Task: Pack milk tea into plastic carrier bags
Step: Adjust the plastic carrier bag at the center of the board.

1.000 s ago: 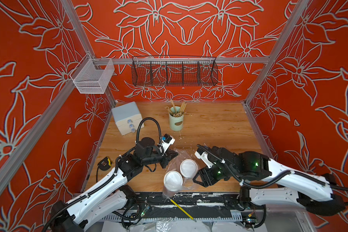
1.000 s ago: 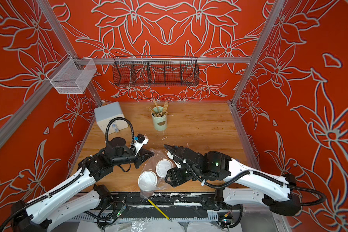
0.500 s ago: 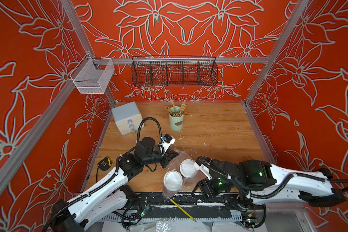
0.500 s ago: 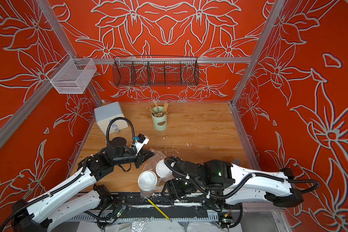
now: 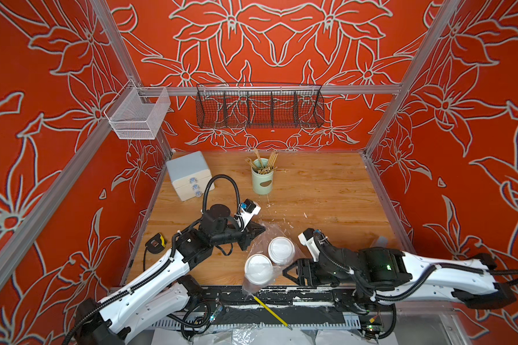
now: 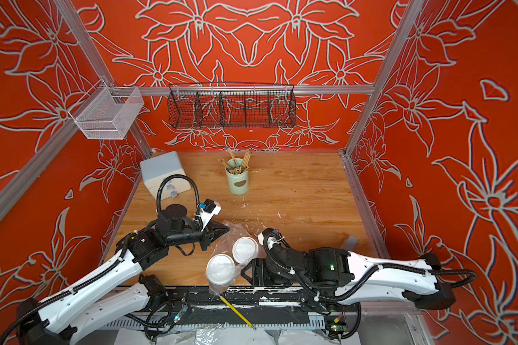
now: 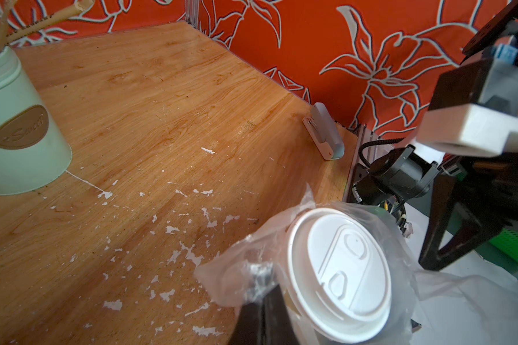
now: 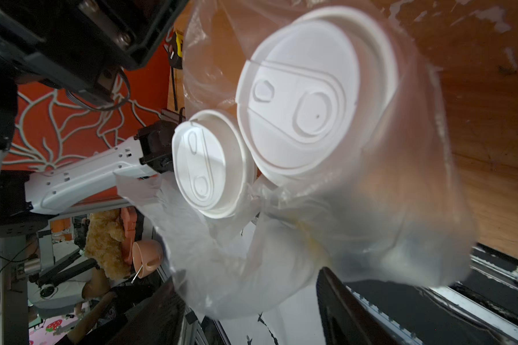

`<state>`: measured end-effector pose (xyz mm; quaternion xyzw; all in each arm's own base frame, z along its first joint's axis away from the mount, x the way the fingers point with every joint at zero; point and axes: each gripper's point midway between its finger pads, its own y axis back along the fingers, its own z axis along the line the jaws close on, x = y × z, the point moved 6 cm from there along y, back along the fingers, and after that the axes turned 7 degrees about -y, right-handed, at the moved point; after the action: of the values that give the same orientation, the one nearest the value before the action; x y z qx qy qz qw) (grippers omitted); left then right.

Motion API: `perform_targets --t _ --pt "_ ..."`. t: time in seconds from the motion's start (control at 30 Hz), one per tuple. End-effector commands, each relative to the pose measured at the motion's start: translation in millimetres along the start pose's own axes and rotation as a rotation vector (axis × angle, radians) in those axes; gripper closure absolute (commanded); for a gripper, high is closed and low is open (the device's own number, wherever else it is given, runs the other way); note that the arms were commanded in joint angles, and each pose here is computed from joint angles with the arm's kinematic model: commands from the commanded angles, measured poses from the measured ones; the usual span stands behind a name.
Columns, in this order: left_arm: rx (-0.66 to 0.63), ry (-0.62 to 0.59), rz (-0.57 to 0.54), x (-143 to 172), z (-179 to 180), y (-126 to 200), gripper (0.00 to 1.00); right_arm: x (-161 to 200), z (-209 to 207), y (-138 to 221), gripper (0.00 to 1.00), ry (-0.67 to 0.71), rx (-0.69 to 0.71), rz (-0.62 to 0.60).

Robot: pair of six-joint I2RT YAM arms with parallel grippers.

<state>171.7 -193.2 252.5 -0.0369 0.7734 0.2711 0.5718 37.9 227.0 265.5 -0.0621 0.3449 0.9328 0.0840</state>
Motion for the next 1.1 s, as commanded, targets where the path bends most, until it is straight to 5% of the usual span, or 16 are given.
perform_targets --t 0.0,0.6,1.0,1.07 --pt "0.026 -0.034 -0.032 -5 -6 2 1.0 -9 14 4 0.3 -0.047 -0.057 -0.081" --pt "0.034 -0.039 -0.029 -1 -8 1 1.0 -1 39 -12 0.29 -0.075 -0.08 -0.016" --pt "0.037 -0.046 -0.042 -2 -10 4 1.0 -8 28 -4 0.98 -0.056 0.0 -0.066" --pt "0.037 -0.049 -0.049 -3 -11 5 1.0 -10 30 -1 1.0 -0.037 0.0 -0.081"
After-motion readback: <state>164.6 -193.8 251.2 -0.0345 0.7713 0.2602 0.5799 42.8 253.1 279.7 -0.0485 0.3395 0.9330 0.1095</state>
